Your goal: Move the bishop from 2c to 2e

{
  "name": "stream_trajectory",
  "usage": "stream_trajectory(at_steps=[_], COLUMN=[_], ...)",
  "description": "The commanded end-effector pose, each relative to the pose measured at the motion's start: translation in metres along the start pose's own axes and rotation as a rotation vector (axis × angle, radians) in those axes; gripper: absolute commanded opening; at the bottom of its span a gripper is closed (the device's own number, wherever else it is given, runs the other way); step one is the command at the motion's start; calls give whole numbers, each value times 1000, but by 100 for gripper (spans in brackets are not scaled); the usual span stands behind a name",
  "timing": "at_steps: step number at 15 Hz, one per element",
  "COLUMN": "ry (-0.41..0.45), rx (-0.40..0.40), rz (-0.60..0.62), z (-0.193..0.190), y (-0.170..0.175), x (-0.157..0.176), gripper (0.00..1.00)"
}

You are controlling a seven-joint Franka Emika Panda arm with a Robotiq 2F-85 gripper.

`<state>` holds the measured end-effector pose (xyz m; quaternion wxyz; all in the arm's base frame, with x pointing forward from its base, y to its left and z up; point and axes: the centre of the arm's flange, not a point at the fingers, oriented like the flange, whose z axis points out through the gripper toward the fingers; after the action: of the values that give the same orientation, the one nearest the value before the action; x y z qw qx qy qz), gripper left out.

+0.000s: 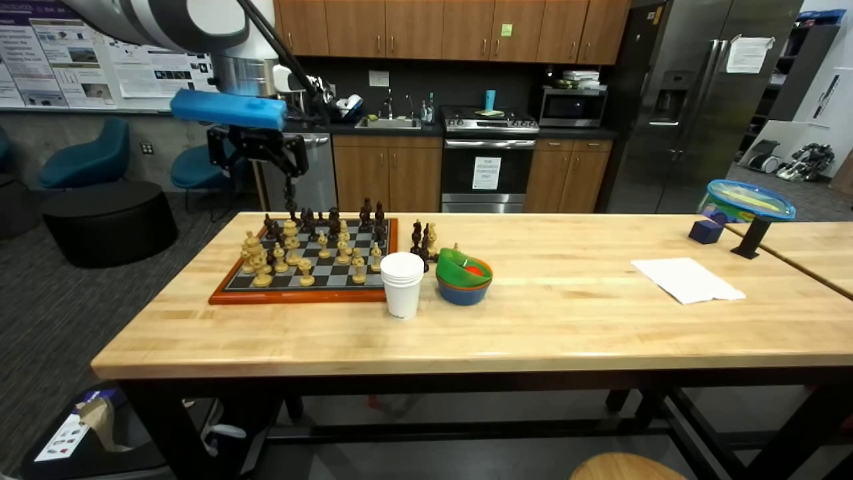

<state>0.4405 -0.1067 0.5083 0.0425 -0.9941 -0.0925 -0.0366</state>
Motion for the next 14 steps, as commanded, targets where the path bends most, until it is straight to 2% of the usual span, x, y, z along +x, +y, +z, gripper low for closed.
stream_trajectory(at_steps=[1, 8, 12, 13, 14], ry=[-18, -73, -84, -76, -78], rx=[-31, -55, -65, -48, -51], rz=[-98, -237, -236, -227, -224], z=[7, 32, 40, 43, 44], y=[34, 75, 92, 80, 83], x=[33, 66, 83, 68, 71], gripper=[100, 100, 100, 100, 100])
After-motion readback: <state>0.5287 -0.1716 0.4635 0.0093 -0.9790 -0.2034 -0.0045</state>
